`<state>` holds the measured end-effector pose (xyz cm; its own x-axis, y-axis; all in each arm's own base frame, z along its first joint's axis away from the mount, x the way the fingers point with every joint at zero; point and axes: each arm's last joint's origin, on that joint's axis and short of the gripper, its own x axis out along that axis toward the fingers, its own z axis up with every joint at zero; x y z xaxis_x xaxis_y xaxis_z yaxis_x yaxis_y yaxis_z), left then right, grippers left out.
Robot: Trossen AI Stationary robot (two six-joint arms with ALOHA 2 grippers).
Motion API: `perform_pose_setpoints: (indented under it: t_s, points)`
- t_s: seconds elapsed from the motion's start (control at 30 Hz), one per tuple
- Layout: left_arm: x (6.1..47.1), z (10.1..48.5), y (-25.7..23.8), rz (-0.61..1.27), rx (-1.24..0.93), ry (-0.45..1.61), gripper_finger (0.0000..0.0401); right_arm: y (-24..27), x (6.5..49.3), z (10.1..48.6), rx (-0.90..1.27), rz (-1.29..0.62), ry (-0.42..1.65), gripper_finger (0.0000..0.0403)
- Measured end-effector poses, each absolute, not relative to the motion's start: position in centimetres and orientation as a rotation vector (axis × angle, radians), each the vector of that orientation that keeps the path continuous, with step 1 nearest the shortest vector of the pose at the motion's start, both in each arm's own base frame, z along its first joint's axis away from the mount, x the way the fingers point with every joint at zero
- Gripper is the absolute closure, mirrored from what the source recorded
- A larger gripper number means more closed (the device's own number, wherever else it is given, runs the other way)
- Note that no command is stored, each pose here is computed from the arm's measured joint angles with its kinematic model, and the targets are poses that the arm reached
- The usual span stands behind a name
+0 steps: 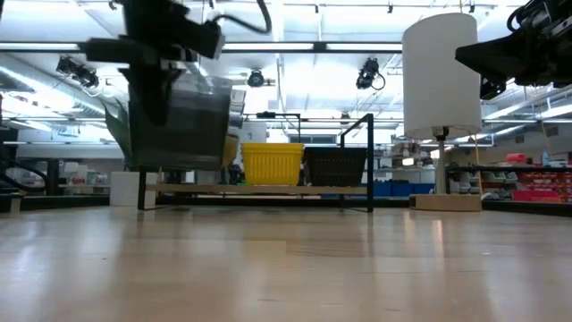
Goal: Stack baskets on shelf by color
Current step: Put the stacked black transparent bins on the shelf
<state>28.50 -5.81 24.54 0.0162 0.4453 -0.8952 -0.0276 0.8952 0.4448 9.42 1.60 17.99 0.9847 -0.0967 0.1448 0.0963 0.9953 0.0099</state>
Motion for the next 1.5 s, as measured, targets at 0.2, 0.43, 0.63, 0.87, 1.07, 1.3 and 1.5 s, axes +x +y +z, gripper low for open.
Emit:
perform_pose_setpoints:
  t_s: [0.2,0.43,0.63,0.87,1.07,1.3,1.5]
  points:
    - [28.6,24.9,-1.8,0.35,0.298,1.597,0.0383,1.6,9.4,18.0,0.003,-0.097,-0.146,0.0385]
    - [28.6,24.9,1.5,0.304,0.285,1.657,0.0383,1.6,9.4,18.0,0.003,-0.097,-0.146,0.0385]
    - [28.4,24.9,4.0,0.296,0.27,1.685,0.0383,1.6,9.4,18.0,0.003,-0.097,-0.146,0.0385]
    - [28.2,24.8,6.5,0.323,0.227,1.684,0.0382,1.6,9.4,18.0,0.003,-0.097,-0.146,0.0385]
    - [28.0,24.8,7.3,0.344,0.159,1.683,0.0357,1.6,9.4,18.0,0.003,-0.097,-0.146,0.0385]
    - [28.1,24.8,7.1,0.369,0.197,1.679,0.0313,1.6,9.4,18.0,0.003,-0.097,-0.146,0.0385]
    - [28.2,24.9,6.8,0.397,0.251,1.676,0.0267,1.6,9.4,18.0,0.003,-0.097,-0.146,0.0385]
